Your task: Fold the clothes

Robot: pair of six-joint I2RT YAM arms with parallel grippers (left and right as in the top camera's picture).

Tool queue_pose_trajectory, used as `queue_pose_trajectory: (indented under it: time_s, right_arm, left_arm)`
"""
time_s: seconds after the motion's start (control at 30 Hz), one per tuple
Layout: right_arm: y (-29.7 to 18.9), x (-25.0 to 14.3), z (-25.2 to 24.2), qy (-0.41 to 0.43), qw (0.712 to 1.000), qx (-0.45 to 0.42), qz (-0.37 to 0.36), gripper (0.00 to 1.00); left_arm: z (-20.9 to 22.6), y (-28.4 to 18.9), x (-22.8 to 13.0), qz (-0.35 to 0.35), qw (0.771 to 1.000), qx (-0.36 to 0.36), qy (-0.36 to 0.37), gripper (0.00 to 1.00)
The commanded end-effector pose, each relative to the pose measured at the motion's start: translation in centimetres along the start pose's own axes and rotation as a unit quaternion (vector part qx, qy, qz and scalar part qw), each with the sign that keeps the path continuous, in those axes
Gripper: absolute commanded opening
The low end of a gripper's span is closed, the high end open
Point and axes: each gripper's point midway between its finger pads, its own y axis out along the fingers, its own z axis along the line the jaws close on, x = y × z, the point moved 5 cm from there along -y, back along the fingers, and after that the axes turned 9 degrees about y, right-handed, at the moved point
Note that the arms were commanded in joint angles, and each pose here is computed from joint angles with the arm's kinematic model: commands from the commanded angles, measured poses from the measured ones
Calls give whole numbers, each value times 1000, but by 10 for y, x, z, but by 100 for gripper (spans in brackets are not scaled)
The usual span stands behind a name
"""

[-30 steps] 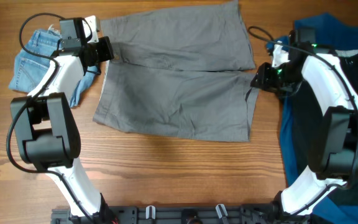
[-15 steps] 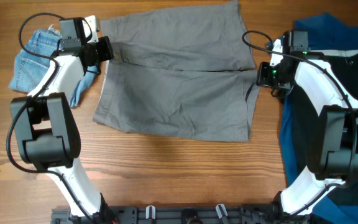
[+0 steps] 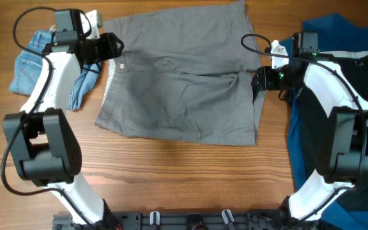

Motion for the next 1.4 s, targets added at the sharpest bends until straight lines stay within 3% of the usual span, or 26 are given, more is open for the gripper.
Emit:
queue_pose_trajectory:
  time_s: [0.0, 0.03, 0.2, 0.4, 0.67, 0.73, 0.8, 0.83, 0.93, 1.07, 1.1, 1.13, 1.17, 1.2, 1.3, 1.37]
  right_arm:
    - [10, -13, 1, -11, 999, 26, 34, 47]
    - [9, -16, 2, -4, 999, 27, 44, 47]
    - [0, -31, -13, 105, 991, -37, 76, 46]
    - [-32, -23, 11, 55, 998, 3, 38, 49]
    - [5, -6, 12, 20, 1000, 15, 15, 52]
    - [16, -7, 11, 33, 999, 15, 23, 42]
    - [18, -8, 11, 47, 998, 20, 26, 22]
    - [17, -8, 3, 66, 997, -13, 26, 6]
    - [-5, -8, -37, 149, 978, -144, 15, 4]
    - [-23, -2, -62, 195, 966, -170, -9, 4]
    - [-24, -3, -65, 201, 965, -168, -9, 5]
    - [-24, -4, -65, 201, 966, -163, -5, 15]
    - [-24, -6, -63, 194, 968, -157, 1, 39]
    - [-24, -9, -62, 188, 970, -155, 10, 49]
    - [-26, -18, -61, 194, 968, -157, 31, 50]
    - [-34, -16, -53, 183, 972, -143, 26, 49]
  left_arm:
    - [-14, 14, -11, 30, 999, -17, 25, 16]
    - [-16, 22, -16, 40, 998, -19, 34, 6]
    - [-5, 59, -39, 80, 996, -3, 29, 4]
    - [10, 96, -58, 96, 995, -3, 19, 4]
    - [17, 97, -52, 80, 997, 22, 10, 4]
    - [18, 98, -51, 78, 997, 22, 11, 4]
    - [18, 98, -50, 76, 997, 22, 12, 4]
    - [18, 98, -50, 75, 997, 22, 12, 4]
    - [18, 98, -48, 71, 997, 22, 13, 4]
    - [21, 98, -47, 69, 997, 35, 15, 4]
    - [21, 98, -47, 69, 997, 35, 15, 4]
    - [21, 98, -47, 69, 997, 35, 15, 4]
    - [21, 98, -47, 67, 997, 34, 15, 4]
    - [21, 98, -47, 67, 997, 34, 15, 5]
    - [19, 96, -42, 61, 998, 32, 15, 23]
    - [15, 88, -33, 58, 998, 30, 16, 28]
